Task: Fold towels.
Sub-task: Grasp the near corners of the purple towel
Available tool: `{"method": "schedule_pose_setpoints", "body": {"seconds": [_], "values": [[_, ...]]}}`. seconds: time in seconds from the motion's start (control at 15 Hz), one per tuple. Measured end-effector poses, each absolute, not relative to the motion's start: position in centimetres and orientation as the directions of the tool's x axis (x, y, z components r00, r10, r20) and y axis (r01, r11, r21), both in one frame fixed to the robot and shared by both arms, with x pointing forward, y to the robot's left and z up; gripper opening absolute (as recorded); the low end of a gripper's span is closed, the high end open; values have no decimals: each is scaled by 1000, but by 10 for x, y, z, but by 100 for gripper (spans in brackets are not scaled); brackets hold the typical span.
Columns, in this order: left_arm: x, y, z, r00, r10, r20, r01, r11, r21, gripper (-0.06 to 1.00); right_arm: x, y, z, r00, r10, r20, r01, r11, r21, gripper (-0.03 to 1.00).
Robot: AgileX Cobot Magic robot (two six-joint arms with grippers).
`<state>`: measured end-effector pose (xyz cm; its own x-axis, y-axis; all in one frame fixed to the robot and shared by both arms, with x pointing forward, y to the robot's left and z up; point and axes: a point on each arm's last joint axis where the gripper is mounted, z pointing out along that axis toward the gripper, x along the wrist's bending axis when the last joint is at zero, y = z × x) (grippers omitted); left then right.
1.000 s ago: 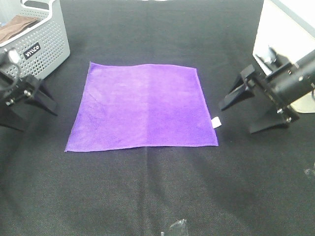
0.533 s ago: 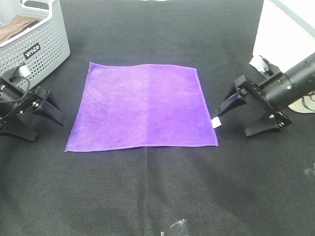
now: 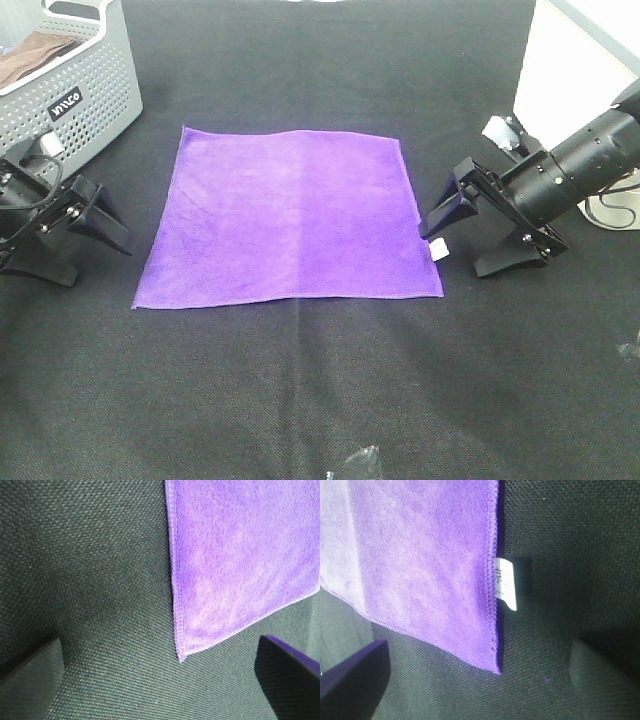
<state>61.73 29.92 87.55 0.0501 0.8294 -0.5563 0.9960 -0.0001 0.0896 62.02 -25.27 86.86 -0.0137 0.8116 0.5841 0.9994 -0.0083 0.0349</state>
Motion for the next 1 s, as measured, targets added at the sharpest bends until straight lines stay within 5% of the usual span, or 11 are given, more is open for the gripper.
{"method": "schedule_pose_setpoints", "body": {"seconds": [0.33, 0.6, 1.0], "values": [[620, 268, 875, 126, 835, -536, 990, -74, 118, 94, 620, -243, 868, -36, 819, 572, 999, 10, 49, 90], [618, 207, 869, 180, 831, -526, 984, -145, 107, 86, 616, -190, 866, -160, 835, 526, 986, 113, 120, 81], [615, 186, 864, 176, 820, -544, 984, -157, 81, 75, 612, -169, 862, -221, 841, 493, 974, 170, 147, 60]]}}
